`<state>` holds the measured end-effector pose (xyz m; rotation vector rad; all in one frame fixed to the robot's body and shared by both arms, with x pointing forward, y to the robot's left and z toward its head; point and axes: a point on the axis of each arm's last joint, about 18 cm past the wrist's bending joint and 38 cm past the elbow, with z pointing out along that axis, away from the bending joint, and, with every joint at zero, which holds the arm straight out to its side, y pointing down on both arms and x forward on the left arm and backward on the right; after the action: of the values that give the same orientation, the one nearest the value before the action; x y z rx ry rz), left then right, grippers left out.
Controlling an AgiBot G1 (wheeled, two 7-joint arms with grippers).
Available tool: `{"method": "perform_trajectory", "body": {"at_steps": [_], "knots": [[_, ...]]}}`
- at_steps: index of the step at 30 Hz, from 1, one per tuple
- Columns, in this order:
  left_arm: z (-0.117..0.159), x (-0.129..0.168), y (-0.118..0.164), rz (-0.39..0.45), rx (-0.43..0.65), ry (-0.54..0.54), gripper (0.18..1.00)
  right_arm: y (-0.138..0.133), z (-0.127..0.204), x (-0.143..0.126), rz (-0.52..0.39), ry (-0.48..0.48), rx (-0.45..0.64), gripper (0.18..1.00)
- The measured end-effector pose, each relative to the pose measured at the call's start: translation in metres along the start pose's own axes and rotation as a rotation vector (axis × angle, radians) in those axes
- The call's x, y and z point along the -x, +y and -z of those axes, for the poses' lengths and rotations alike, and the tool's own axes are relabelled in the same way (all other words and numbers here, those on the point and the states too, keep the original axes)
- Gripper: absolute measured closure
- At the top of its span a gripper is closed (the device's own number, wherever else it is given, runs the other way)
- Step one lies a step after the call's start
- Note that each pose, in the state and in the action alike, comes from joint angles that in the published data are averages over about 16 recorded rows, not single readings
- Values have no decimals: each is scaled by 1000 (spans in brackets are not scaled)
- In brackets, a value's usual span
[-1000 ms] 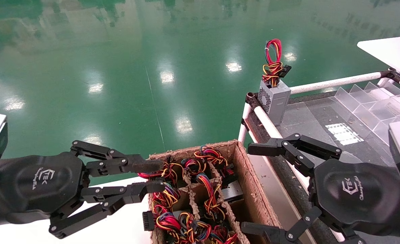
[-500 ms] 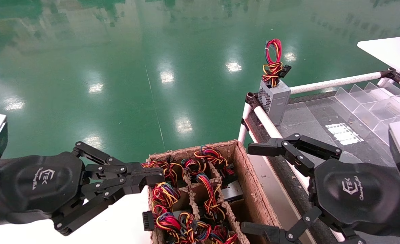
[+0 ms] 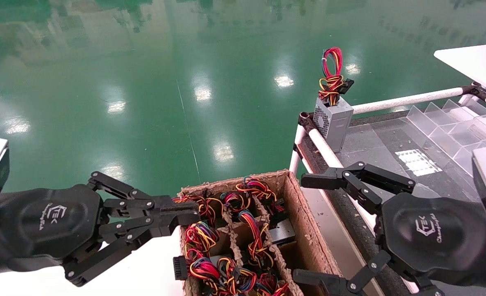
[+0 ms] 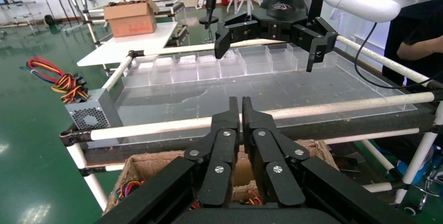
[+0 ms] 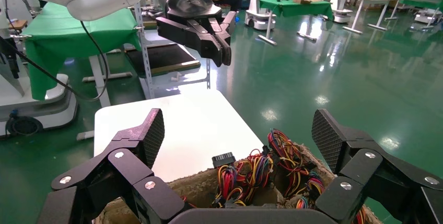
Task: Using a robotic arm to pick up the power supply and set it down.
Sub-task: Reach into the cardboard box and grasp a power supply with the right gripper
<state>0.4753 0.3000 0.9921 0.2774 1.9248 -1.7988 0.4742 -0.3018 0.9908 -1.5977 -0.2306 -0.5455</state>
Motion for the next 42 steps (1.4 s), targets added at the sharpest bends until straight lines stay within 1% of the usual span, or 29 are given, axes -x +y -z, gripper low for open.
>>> {"method": "perform_trajectory", "body": {"at_steps": [7, 13, 19, 27, 35, 40, 42], "knots": [[0, 0, 0, 0, 0, 0, 935, 6, -1, -5, -25, 22, 7, 178], [0, 0, 0, 0, 0, 0, 860, 14, -2, -15, -50, 63, 29, 178], [0, 0, 0, 0, 0, 0, 749, 22, -3, -25, -61, 104, 54, 178], [0, 0, 0, 1, 0, 0, 549, 38, -19, -48, -61, 180, 106, 178], [0, 0, 0, 1, 0, 0, 360, 64, -53, -89, -94, 279, 215, 178], [0, 0, 0, 1, 0, 0, 279, 77, -74, -114, -117, 313, 295, 178], [0, 0, 0, 1, 0, 0, 261, 81, -82, -122, -121, 318, 326, 178]]}}
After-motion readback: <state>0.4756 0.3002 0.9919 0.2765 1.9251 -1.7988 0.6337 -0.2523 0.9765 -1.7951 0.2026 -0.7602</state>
